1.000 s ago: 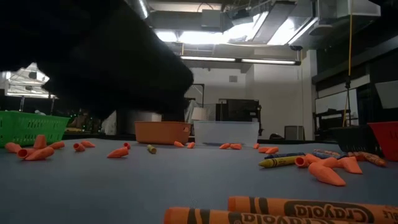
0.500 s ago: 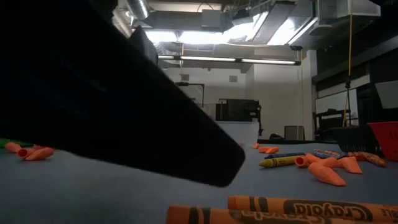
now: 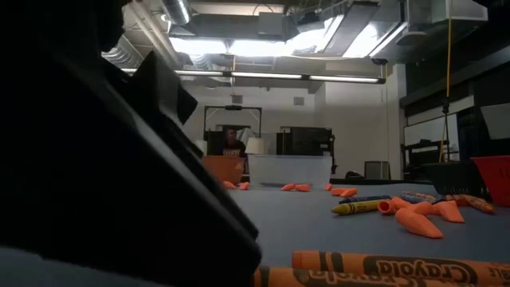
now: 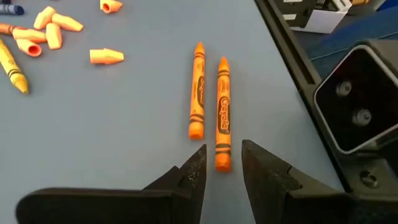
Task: Sort crayons
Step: Put the orange crayon into the blue bin
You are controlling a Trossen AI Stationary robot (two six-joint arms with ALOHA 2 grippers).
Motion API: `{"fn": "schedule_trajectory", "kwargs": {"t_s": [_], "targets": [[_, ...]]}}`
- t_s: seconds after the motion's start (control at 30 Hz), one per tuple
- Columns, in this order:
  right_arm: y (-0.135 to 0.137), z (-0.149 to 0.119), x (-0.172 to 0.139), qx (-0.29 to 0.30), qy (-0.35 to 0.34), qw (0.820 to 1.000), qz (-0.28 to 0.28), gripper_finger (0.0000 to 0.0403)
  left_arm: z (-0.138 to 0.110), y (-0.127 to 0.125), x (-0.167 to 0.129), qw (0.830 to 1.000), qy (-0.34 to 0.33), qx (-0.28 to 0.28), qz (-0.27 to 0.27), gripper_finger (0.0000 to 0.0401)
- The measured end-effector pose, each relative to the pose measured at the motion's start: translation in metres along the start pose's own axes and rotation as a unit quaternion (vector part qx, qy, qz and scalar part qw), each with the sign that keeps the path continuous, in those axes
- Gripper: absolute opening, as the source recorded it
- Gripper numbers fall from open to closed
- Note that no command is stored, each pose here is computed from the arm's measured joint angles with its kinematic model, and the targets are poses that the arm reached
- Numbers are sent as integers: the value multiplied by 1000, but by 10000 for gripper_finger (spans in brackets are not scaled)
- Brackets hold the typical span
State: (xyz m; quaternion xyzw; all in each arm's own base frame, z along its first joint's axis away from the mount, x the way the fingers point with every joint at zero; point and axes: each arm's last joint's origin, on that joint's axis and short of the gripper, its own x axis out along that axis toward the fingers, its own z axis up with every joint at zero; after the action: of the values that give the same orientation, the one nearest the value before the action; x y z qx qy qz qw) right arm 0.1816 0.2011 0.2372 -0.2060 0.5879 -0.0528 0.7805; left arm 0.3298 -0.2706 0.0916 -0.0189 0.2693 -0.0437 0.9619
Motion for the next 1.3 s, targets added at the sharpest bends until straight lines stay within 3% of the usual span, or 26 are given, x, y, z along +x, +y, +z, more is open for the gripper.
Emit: {"fn": "schedule_trajectory", "kwargs": {"t_s": [0.67, 1.1, 1.3], "targets": [[0, 0, 0, 0, 0, 1000, 0, 152, -12, 5, 13, 1000, 4, -2, 5, 85], [0, 0, 0, -14, 0, 1000, 0, 152, -11, 12, 17, 1000, 0, -5, 25, 11], [0, 0, 0, -15, 0, 1000, 0, 152, -8, 20, 21, 999, 0, -11, 36, 7]]}}
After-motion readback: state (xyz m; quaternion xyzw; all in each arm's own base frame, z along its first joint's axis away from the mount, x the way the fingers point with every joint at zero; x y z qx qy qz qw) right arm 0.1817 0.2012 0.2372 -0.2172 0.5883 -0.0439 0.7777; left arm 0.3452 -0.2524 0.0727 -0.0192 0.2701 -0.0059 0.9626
